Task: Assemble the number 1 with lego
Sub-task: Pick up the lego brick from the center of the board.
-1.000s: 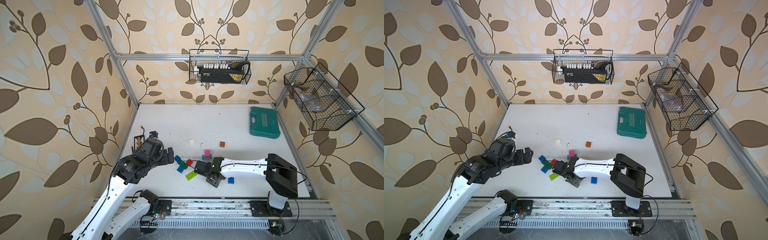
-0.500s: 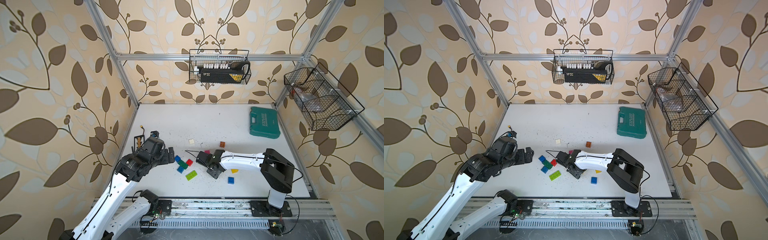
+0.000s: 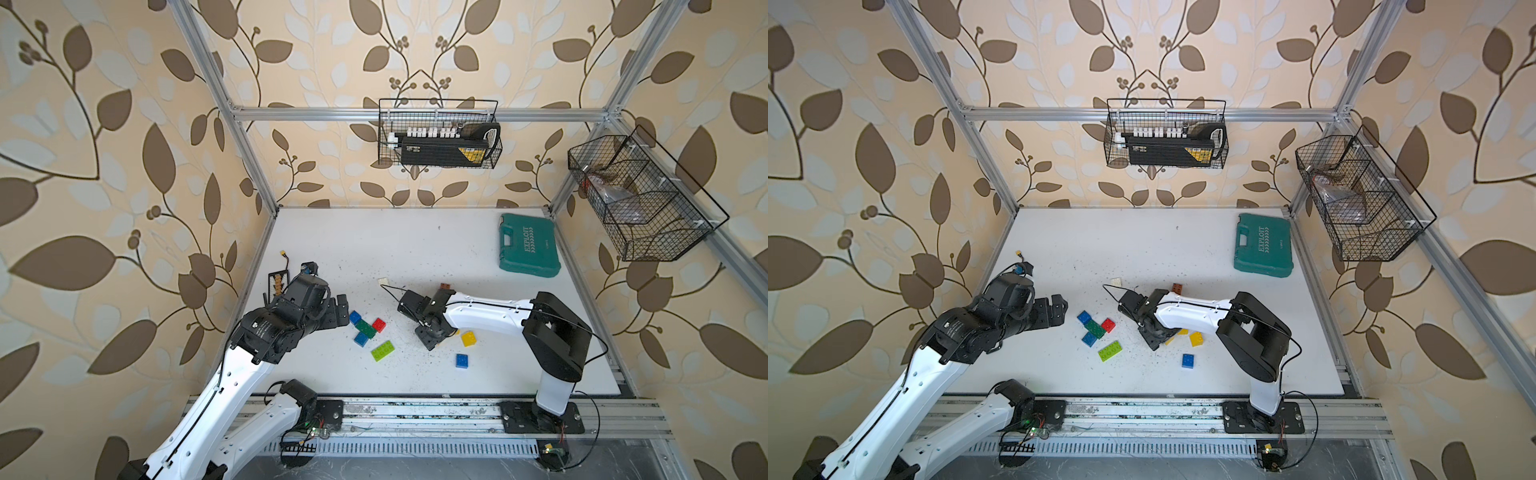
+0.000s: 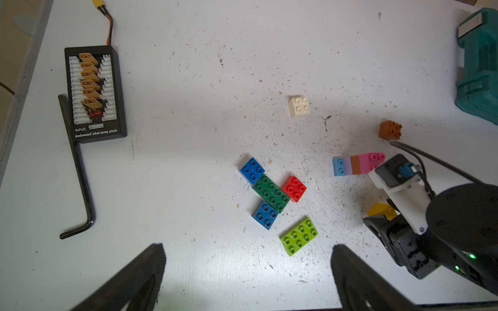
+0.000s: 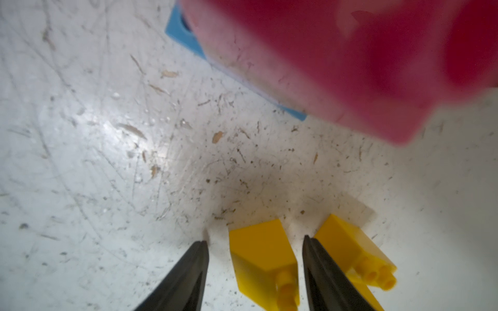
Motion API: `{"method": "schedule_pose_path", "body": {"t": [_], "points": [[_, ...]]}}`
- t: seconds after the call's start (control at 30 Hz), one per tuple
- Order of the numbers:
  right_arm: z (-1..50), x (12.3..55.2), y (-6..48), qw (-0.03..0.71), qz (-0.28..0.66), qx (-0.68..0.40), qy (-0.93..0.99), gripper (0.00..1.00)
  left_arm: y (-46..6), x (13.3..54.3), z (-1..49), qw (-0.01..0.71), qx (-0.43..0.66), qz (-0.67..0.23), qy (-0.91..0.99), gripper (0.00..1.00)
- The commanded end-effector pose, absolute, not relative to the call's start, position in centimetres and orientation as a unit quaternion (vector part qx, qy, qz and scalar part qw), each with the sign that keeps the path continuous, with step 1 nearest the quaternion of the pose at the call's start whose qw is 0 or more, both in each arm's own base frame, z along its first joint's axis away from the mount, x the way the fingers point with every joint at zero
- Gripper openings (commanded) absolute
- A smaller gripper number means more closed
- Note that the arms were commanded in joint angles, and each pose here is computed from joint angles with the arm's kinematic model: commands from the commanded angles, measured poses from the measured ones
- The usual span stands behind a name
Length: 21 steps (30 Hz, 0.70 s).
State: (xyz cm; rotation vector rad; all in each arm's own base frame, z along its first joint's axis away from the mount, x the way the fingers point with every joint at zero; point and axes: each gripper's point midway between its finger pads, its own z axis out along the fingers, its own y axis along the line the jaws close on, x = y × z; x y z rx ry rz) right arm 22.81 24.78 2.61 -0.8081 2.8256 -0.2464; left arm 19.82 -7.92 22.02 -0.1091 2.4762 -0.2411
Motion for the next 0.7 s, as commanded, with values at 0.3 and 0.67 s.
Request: {"method": "schedule_pose_path", "body": {"t": [0.3, 0.67], "points": [[3.2, 20.96, 23.57, 0.087, -0.08, -0.236, 0.965, 0.55, -7.5, 19.58, 22.57, 0.332, -0.045, -0.089, 0.938, 0.99], [2.49, 20.75, 23.17, 0.085, -0.099, -0.233, 0.964, 0.44, -7.47, 19.52, 22.67, 0.334, -0.045, -0.091, 0.937, 0.99]]}}
